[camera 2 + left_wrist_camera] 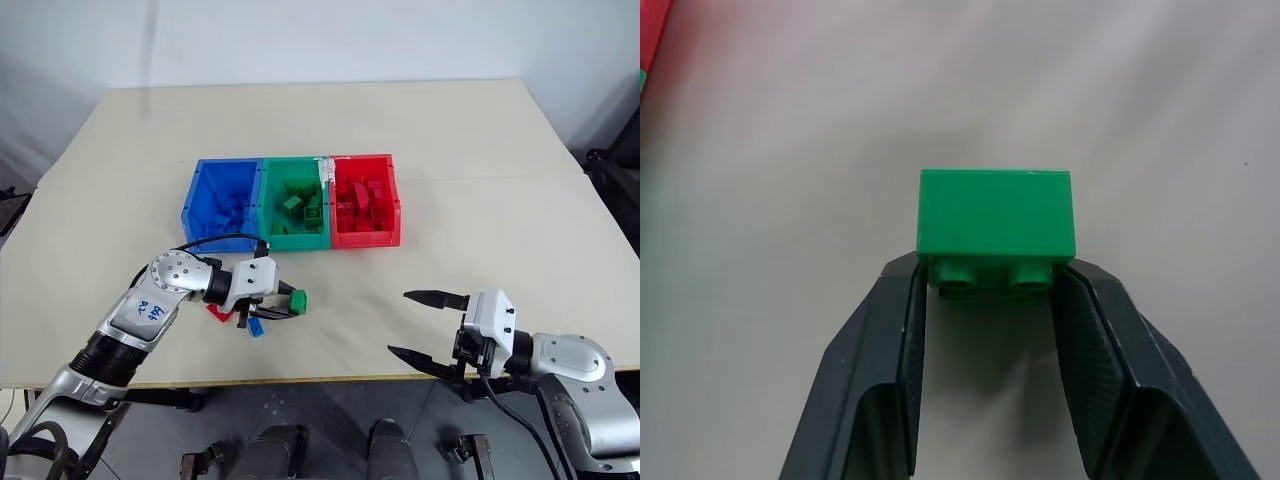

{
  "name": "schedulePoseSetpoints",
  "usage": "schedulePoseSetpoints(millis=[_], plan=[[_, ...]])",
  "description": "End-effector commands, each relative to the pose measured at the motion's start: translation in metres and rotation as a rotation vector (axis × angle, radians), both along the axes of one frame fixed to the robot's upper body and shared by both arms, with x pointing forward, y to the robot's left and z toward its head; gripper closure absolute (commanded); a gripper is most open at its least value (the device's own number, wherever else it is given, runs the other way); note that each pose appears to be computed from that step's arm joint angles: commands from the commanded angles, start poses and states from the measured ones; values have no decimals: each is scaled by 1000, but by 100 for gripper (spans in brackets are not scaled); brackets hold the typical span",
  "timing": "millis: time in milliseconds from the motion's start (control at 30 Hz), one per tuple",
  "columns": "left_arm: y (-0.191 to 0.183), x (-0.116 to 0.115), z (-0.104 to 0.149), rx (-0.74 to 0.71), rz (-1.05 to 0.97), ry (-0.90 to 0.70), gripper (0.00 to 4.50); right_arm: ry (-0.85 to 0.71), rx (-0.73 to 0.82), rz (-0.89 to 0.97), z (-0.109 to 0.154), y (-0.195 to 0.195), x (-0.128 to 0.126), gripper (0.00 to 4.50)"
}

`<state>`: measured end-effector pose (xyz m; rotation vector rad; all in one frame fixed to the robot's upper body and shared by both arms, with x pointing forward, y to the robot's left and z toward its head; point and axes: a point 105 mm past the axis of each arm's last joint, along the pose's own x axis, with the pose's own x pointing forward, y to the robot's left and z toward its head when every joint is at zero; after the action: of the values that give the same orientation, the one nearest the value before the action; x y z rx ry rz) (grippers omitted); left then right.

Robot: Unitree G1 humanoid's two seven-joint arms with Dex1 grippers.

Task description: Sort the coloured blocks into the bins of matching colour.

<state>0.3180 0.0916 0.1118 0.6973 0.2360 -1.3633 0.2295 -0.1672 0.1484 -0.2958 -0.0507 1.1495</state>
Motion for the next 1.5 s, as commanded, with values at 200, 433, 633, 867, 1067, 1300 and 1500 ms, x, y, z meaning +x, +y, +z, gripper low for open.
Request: schedulePoseSetpoints(millis=[200,433,633,867,1067,1300,1500], plan=[[4,34,68,-375,189,-129,304,-71,162,-97,30,6,14,0],[10,80,94,-473,438,-280,304,-166,242,-236,47,-1,32,0],[10,90,100,-513,475,-257,232,-174,235,-254,48,-2,36,0],[30,68,109,-572,404,-284,14,-168,206,-178,46,6,38,0],[98,22,88,-481,378,-331,14,-117,142,6,40,22,37,0],[205,-35,65,-446,594,-236,6,-88,57,195,30,40,34,0],[236,-60,54,-393,658,-168,6,-68,19,252,19,43,30,0]])
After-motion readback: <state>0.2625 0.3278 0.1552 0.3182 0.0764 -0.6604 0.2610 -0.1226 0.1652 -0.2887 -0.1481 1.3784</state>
